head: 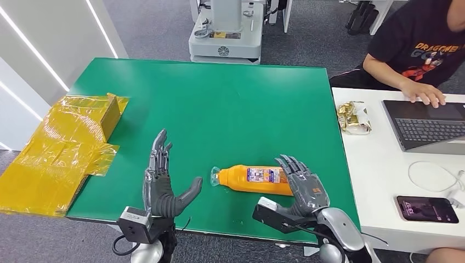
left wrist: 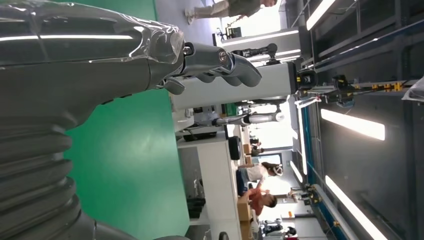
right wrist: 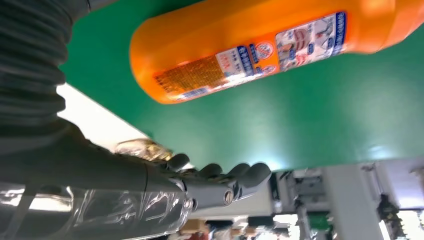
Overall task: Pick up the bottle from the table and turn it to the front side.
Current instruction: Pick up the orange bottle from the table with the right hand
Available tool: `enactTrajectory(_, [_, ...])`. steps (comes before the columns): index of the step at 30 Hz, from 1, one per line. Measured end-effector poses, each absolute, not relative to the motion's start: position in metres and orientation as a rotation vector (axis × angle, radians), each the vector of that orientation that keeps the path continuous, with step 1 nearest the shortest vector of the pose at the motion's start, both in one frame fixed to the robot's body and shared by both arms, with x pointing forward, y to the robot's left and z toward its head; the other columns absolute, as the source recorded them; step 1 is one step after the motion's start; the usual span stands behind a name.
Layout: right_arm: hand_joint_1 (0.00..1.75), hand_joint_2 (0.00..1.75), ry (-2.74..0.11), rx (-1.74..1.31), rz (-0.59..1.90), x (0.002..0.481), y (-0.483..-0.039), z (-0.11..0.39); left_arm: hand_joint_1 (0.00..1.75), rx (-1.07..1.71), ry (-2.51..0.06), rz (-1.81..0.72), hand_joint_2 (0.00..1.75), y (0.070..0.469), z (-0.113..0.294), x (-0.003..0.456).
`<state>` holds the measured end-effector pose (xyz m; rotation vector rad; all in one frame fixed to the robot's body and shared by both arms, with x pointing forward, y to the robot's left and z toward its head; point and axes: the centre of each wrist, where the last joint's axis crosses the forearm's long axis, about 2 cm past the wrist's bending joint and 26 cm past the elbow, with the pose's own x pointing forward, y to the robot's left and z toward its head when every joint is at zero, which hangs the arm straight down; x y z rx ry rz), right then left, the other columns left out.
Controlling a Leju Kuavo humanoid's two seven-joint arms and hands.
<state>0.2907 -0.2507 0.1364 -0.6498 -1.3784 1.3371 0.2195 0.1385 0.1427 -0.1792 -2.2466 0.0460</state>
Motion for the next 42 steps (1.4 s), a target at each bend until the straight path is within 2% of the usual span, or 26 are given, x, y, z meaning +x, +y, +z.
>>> enactTrajectory(14, [0.0, 1.75, -1.362, -0.429, 1.578, 0.379, -0.22, 0.145, 0.0, -0.128, -2.246, 0.078, 1.75, 0.145, 0.144, 0.225])
enactTrajectory(30, [0.0, 1.75, -1.155, -0.468, 1.684, 0.415, -0.212, 0.153, 0.0, -0.074, -2.233, 0.113, 1.75, 0.153, 0.143, 0.229])
enactTrajectory(42, [0.0, 1.75, -1.046, -0.545, 1.672, 0.418, -0.222, 0.151, 0.0, -0.039, -2.222, 0.125, 1.75, 0.158, 0.141, 0.229])
